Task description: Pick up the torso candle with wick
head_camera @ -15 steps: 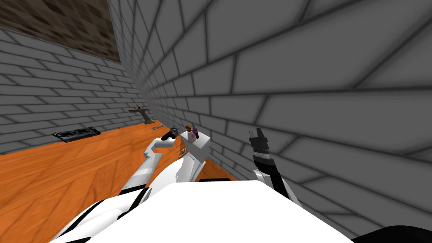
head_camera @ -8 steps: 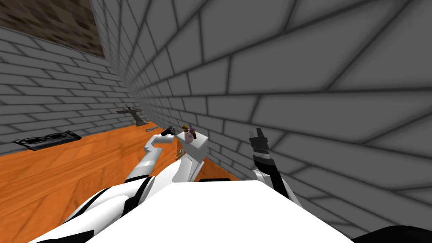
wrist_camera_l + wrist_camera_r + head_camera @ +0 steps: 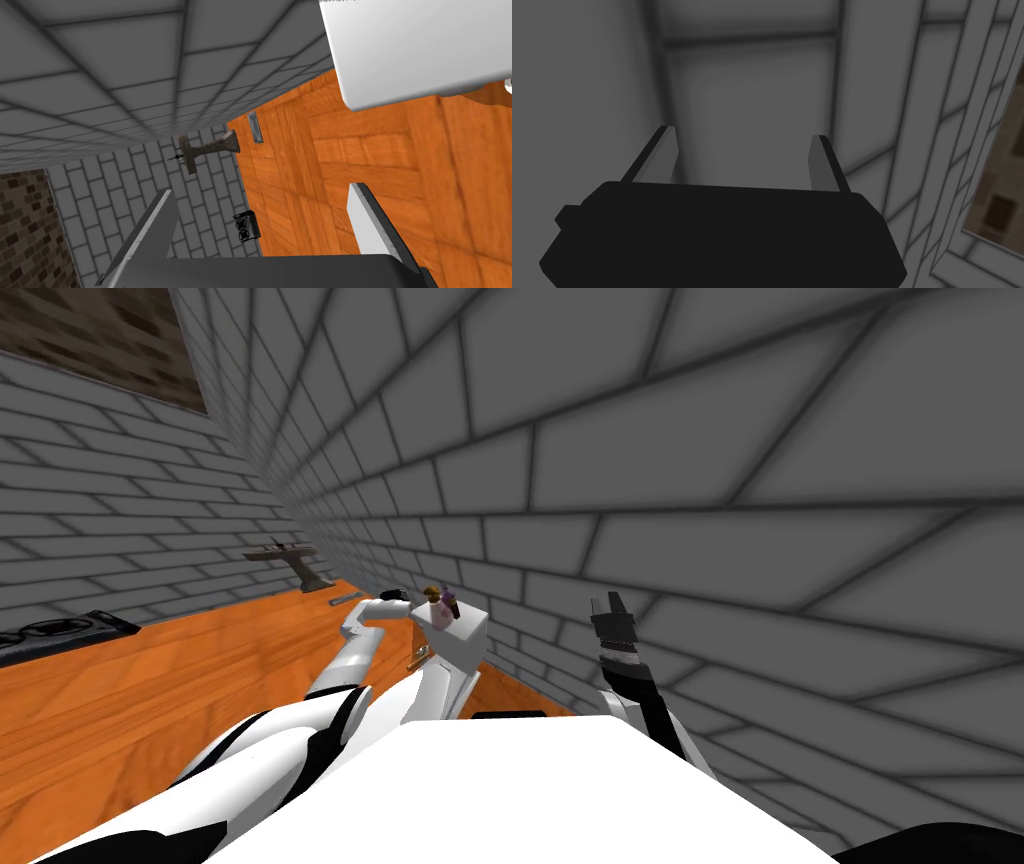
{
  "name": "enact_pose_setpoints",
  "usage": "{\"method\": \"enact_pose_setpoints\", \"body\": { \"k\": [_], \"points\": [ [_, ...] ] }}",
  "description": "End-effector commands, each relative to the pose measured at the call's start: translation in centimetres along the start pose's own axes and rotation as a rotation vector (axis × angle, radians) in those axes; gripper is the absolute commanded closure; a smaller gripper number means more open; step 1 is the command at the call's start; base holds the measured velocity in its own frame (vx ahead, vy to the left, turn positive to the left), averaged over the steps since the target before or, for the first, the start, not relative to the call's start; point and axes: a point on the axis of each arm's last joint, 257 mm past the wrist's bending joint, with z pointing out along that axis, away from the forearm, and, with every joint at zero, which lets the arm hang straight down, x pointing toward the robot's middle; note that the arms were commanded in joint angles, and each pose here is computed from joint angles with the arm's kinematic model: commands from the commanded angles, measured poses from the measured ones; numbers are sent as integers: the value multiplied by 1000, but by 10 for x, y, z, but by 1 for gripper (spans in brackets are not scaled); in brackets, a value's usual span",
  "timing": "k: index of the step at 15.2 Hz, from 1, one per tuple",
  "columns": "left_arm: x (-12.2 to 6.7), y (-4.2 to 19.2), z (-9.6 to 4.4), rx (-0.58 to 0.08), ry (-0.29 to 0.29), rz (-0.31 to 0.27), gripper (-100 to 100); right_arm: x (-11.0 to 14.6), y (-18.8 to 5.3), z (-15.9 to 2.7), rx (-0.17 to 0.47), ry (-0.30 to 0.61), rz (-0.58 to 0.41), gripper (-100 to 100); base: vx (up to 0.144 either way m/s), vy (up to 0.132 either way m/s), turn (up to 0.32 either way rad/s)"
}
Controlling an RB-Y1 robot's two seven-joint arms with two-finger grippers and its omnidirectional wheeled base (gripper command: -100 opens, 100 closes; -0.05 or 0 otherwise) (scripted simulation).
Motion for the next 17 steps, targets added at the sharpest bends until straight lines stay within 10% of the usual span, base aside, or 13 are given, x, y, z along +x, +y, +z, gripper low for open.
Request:
{"method": "enact_pose_setpoints", "body": {
  "k": [1,17],
  "points": [
    [-11,-6,4,-36,-40,-42,-100,0,0,0,0,0,0,0,-19,-17,-138],
    [-54,22,2,-335,-238,-235,-100,0,0,0,0,0,0,0,-12,-13,-106]
  ]
}}
